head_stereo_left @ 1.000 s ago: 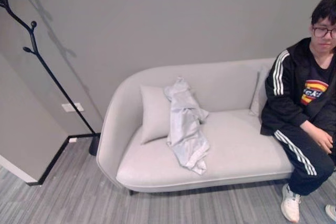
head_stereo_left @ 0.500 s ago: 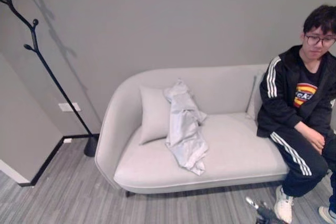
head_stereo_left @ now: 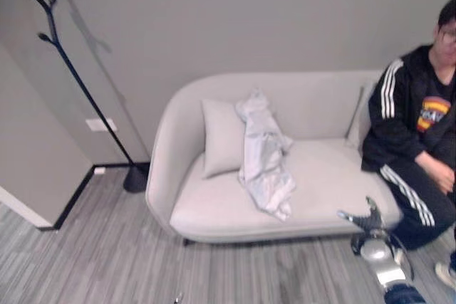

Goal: Hang the clothes on the sofa on the clothes rack.

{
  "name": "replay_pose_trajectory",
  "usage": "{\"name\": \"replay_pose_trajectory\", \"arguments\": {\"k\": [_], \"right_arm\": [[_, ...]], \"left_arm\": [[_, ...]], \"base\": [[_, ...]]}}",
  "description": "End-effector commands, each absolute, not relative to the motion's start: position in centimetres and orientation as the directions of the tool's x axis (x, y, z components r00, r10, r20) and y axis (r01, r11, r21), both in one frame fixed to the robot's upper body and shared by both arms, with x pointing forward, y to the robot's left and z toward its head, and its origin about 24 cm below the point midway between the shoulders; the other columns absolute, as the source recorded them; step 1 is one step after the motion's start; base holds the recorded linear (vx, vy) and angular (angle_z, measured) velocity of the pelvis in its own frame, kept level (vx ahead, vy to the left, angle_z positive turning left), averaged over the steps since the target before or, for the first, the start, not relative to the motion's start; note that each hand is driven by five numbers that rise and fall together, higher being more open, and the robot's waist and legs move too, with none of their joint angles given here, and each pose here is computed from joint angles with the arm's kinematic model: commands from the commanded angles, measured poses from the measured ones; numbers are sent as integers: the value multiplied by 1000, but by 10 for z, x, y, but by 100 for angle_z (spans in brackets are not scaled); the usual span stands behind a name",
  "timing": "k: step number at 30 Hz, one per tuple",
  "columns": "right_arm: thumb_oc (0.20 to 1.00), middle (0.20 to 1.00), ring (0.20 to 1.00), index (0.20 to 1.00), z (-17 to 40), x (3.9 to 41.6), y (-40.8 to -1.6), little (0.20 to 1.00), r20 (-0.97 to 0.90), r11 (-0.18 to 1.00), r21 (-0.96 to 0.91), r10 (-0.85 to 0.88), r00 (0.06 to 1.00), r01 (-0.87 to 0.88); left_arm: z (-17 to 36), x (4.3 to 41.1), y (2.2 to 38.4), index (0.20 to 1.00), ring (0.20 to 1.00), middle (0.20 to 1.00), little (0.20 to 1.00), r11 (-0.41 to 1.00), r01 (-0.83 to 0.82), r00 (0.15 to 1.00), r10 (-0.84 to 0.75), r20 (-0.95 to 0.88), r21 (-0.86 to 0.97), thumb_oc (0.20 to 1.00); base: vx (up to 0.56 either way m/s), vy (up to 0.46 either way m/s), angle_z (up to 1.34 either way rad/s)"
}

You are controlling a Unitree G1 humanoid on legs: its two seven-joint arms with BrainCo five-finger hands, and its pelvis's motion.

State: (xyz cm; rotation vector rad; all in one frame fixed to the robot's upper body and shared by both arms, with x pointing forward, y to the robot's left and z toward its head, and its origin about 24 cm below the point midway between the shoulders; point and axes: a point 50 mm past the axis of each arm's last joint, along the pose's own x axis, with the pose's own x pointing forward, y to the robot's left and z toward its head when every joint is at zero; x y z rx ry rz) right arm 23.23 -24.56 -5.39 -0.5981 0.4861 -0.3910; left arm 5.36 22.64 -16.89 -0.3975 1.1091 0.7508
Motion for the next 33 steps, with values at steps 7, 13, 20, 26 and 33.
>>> {"name": "replay_pose_trajectory", "arguments": {"k": [7,13,20,26,33], "right_arm": [[1000,1000,1000,1000,1,292,-227,1000,-103,739,-627,-392,914,246],[1000,1000,1000,1000,-2,291,-229,1000,-124,733,-646,-379,917,216],[1000,1000,1000,1000,-9,280,-257,1000,-128,694,-673,-453,882,258],[1000,1000,1000,1000,-9,274,-281,1000,-96,662,-652,-556,825,370],[1000,1000,1000,1000,25,290,-316,1000,-19,616,-529,-696,718,584]], "left_arm": [[-164,76,229,1000,1000,1000,1000,733,-678,312,361,-879,61,1000],[-166,75,221,1000,1000,1000,1000,748,-663,317,329,-890,41,1000],[-167,63,226,1000,1000,1000,1000,753,-654,297,343,-891,72,1000],[-159,97,225,1000,1000,1000,1000,803,-595,404,342,-848,40,1000],[-137,162,202,1000,1000,1000,1000,927,-375,636,232,-736,-32,1000]], "base": [[191,-82,-1],[285,-113,20],[302,-201,33],[84,-196,95],[-72,-63,148]]}}
